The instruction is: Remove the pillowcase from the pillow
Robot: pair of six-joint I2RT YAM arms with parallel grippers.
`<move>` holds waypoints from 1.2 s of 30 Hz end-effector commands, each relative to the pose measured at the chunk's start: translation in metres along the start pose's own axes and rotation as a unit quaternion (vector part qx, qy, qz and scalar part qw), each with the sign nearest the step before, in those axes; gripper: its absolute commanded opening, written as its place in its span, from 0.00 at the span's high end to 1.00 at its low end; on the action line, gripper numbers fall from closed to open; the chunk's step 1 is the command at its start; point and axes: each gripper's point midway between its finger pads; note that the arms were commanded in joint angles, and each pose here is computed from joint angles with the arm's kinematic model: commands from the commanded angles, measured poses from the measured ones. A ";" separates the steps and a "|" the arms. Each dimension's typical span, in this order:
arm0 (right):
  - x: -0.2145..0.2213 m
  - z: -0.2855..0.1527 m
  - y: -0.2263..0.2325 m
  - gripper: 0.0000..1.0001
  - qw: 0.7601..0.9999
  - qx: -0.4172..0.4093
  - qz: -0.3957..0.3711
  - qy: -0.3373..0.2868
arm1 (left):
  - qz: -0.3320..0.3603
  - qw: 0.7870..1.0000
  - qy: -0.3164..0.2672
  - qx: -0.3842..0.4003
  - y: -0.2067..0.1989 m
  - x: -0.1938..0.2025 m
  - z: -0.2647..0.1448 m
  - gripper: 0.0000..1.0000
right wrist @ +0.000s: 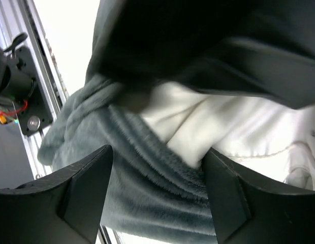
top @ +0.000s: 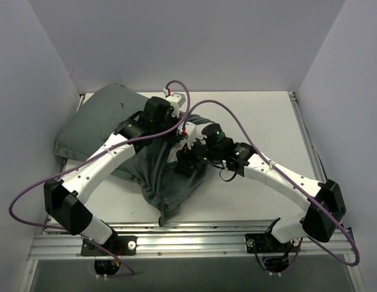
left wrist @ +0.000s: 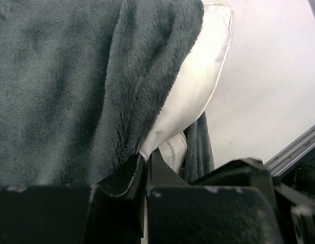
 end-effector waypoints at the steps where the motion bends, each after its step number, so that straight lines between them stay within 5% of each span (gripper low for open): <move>1: 0.030 0.004 0.038 0.37 0.997 -0.062 -0.006 0.053 | 0.012 0.991 -0.132 0.004 -0.007 -0.088 -0.018 0.98; 8: 0.066 0.017 0.068 0.76 0.990 -0.096 -0.004 0.099 | -0.012 0.986 -0.163 -0.017 -0.004 -0.116 -0.003 0.98; 14: 0.088 0.025 0.092 1.00 0.983 -0.131 -0.009 0.130 | -0.051 0.979 -0.194 -0.033 0.001 -0.132 0.006 0.98; 24: 0.088 0.004 0.125 1.00 0.968 -0.204 -0.023 0.146 | -0.111 0.950 -0.277 -0.090 0.024 -0.177 0.018 0.98; 36: 0.106 -0.023 0.132 1.00 0.966 -0.203 0.004 0.161 | -0.190 0.876 -0.391 -0.208 0.092 -0.245 -0.011 0.98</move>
Point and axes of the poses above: each gripper's point midway between its finger pads, its own z axis out along the fingers, its own y axis along the line the jaws close on, x = y × z, and after that the axes turned 2 degrees about -z, right-handed
